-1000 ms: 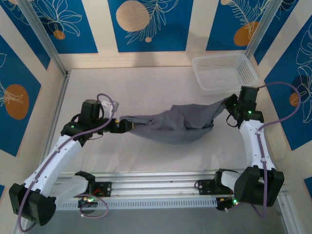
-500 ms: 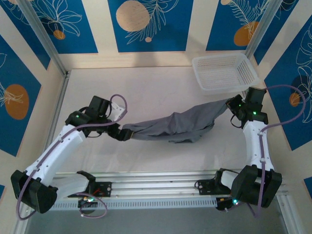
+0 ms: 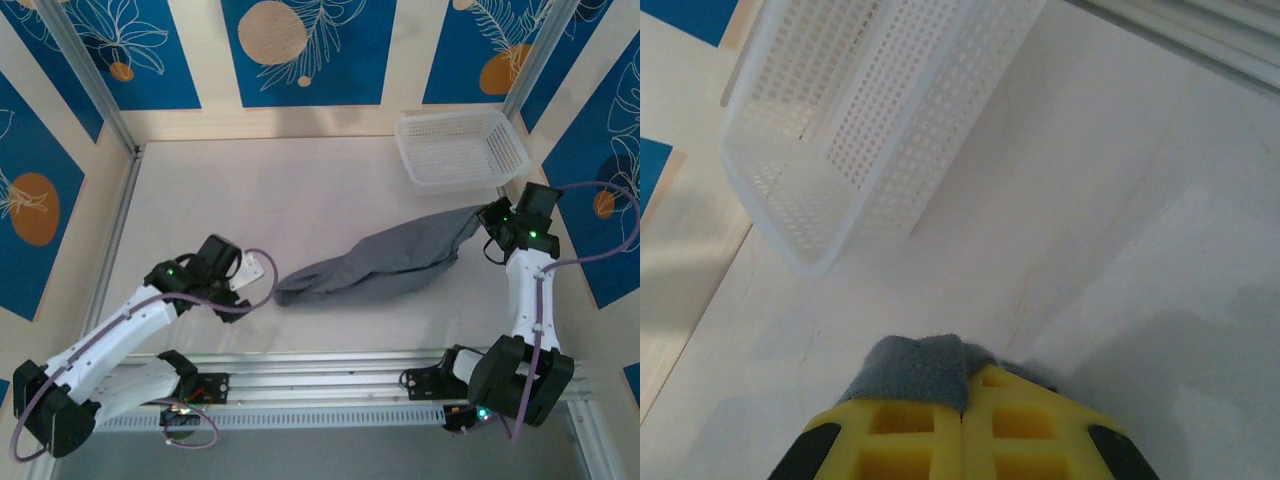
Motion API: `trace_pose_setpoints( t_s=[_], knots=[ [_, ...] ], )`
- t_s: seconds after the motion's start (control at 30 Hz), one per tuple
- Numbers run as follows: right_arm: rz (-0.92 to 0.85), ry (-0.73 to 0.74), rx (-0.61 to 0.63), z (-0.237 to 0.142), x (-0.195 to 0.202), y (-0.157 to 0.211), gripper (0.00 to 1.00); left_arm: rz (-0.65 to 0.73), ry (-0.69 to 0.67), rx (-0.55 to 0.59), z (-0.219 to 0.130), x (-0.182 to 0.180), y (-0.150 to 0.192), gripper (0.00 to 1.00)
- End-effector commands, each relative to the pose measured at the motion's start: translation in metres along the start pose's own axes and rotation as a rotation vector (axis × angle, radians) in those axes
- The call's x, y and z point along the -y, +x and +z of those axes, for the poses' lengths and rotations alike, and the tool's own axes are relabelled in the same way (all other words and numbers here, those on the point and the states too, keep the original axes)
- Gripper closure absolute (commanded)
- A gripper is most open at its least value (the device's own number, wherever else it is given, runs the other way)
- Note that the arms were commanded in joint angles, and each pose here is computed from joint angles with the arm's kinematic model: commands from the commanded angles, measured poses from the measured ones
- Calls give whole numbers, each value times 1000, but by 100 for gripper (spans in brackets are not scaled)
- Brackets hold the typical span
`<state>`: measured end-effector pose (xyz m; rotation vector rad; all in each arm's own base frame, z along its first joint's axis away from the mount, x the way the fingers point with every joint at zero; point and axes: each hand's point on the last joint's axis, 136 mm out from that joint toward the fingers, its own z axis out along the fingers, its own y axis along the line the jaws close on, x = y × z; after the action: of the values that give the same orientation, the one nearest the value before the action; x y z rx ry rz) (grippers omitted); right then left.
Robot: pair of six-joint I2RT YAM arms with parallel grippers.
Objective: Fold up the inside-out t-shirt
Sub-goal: Turn the T-shirt inside out at the center of the table.
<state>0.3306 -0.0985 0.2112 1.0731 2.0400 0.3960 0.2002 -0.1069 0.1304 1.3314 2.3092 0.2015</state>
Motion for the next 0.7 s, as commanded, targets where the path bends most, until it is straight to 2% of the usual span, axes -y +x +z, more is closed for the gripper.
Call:
trace_pose_setpoints(
  t_s=[0.0,0.1,0.17,0.3,0.4,0.43,0.53,0.6,0.67],
  knots=[
    [-5,-57,44,-10,-11,-12,100,76,-180,45,-14,-25,4,1],
    [0,-134,-12,-8,-25,0,100,31,-118,249,-33,-11,-15,1],
    [-44,-240,-95,-10,-53,23,100,-27,-41,382,-51,-1,-35,1],
    [-223,-434,-232,-42,-125,85,100,-324,121,672,-102,-9,-101,1],
    [-289,-565,-282,-77,-169,116,100,-528,323,826,-122,-10,-153,1],
    [-329,-635,-310,-92,-186,129,100,-546,401,865,-127,-6,-168,1],
    [-465,-800,-406,-131,-221,168,100,-576,509,956,-137,-6,-196,1],
    [-519,-838,-439,-145,-232,188,100,-512,594,999,-146,3,-211,1],
    [-574,-894,-476,-158,-241,207,100,-424,707,983,-150,19,-226,1]
  ],
)
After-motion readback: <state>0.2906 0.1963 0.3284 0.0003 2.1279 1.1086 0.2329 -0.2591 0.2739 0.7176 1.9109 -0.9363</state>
